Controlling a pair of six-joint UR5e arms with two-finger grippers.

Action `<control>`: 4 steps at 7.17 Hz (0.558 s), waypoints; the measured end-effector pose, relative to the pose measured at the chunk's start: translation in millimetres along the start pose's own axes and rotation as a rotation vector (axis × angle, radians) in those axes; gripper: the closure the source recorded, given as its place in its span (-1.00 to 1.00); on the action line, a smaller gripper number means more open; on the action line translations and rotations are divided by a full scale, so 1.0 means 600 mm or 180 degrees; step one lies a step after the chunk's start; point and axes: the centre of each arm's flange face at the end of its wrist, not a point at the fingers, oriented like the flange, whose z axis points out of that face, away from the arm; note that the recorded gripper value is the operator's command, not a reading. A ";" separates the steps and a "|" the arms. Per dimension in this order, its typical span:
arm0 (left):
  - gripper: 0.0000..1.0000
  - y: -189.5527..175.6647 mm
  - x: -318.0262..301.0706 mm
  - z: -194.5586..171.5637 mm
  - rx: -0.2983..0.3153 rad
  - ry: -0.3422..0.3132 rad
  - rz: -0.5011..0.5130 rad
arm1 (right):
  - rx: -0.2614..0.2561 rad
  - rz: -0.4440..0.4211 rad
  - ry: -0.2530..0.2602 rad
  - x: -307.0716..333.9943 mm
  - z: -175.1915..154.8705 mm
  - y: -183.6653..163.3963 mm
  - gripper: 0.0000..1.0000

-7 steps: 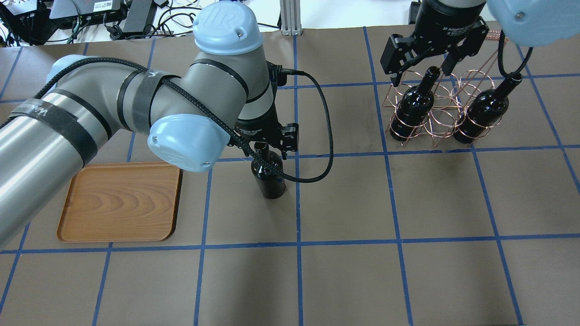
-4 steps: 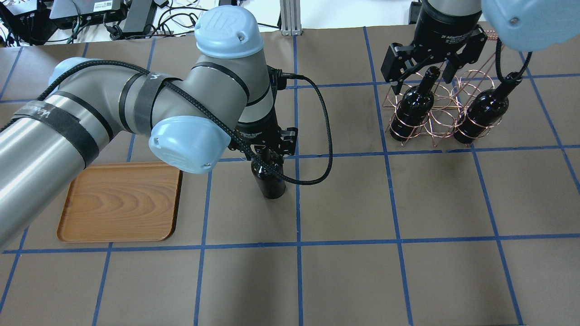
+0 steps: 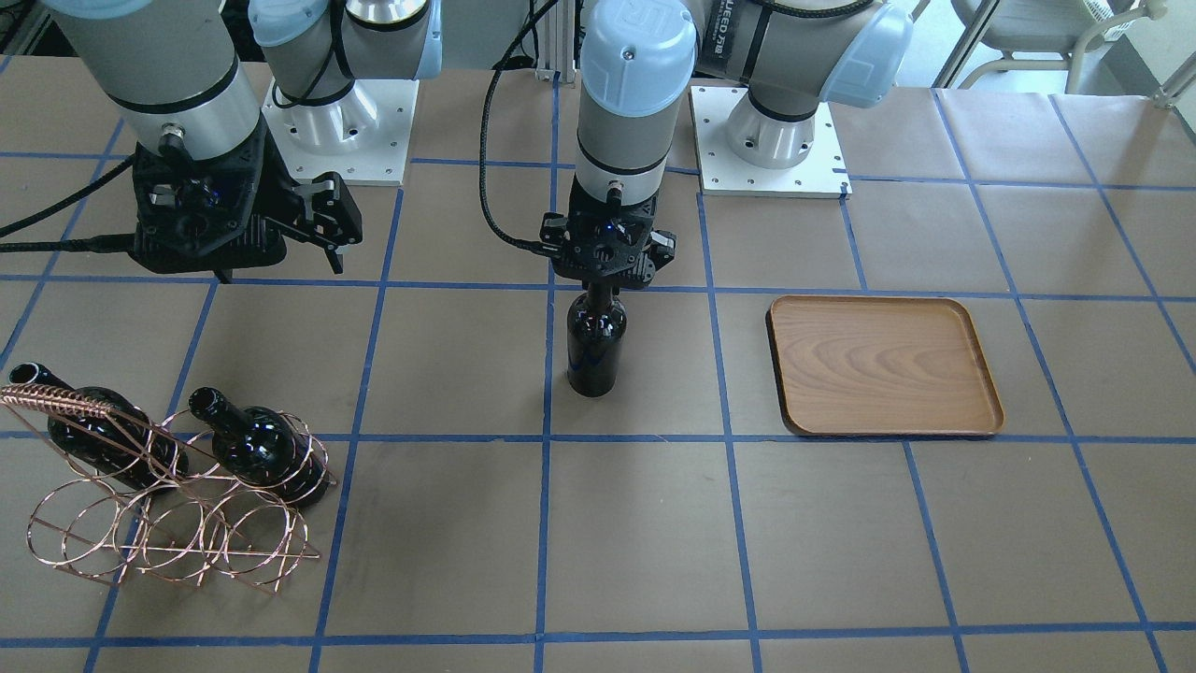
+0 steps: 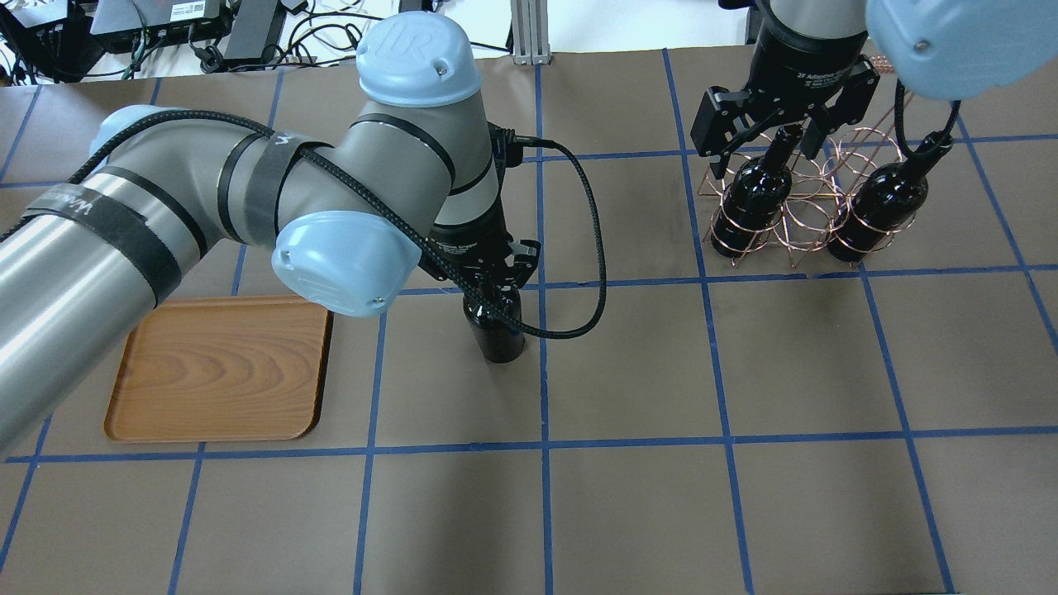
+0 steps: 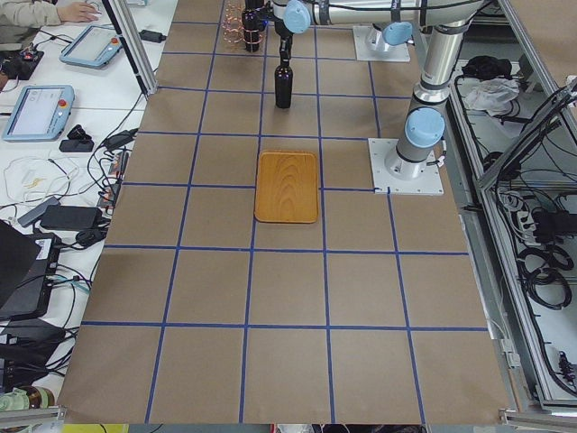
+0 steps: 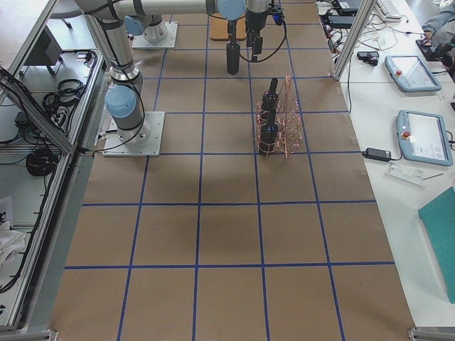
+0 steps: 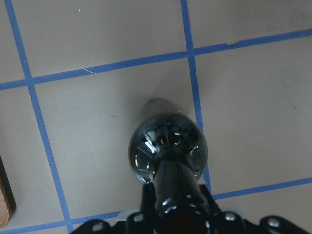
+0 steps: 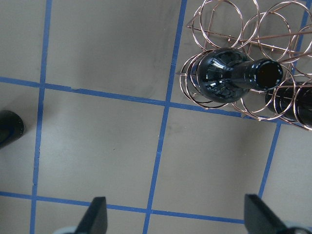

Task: Take wine from basket and place on tray
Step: 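Lift the bottle with the left gripper and carry it over the wooden tray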

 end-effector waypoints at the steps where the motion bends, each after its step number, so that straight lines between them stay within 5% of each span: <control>1: 1.00 0.000 0.000 -0.001 0.0002 -0.0006 0.0002 | -0.0002 0.0003 0.0010 0.000 -0.002 0.002 -1.00; 4: 1.00 0.003 -0.030 -0.048 0.0092 -0.0215 -0.0005 | -0.0011 0.0012 0.0005 -0.001 -0.002 0.004 -1.00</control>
